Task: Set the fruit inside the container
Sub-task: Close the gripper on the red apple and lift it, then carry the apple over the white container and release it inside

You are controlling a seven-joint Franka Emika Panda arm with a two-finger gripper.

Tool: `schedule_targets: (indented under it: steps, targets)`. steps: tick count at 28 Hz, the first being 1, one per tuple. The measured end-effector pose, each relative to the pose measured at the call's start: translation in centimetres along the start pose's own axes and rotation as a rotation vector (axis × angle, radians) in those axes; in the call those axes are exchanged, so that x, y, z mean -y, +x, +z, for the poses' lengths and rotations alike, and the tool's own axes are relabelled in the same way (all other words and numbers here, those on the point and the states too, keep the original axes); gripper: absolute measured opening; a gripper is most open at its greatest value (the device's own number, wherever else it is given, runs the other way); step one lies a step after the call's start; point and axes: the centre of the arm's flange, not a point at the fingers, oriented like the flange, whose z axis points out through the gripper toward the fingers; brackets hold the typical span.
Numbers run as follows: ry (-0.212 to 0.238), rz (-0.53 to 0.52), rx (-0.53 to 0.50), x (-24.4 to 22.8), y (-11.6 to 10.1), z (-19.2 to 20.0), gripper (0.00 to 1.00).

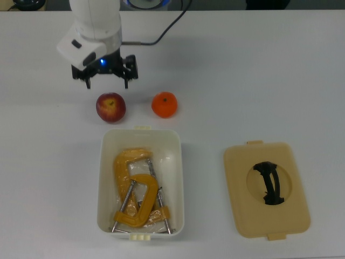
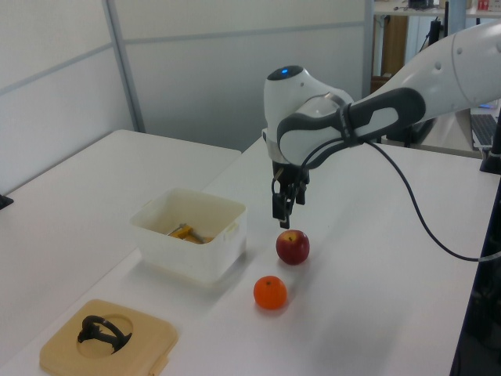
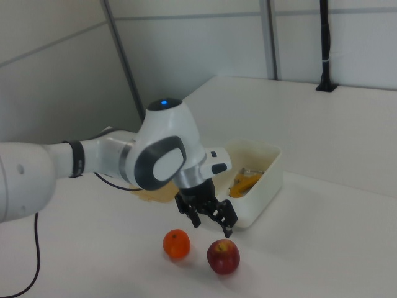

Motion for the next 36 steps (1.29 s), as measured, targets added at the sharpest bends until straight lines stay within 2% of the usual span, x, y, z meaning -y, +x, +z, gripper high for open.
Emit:
schedule_targets:
  steps: [5, 11, 22, 24, 27, 32, 36]
  targets:
    - [-0.001, -0.011, -0.008, 0.4, 1.1, 3.5, 1.00]
    - [-0.031, -0.059, 0.036, 1.2, 1.6, 7.3, 1.00]
    - [-0.065, -0.106, 0.085, 1.7, 1.2, 9.9, 0.99]
    - [-0.066, -0.107, 0.088, 1.7, 1.2, 10.1, 0.98]
    - [-0.067, -0.107, 0.086, 1.7, 1.2, 9.9, 0.89]
    - [-0.069, -0.103, 0.103, 1.5, 1.4, 9.1, 0.89]
    - [-0.057, -0.077, 0.146, 1.0, 1.9, 6.2, 0.89]
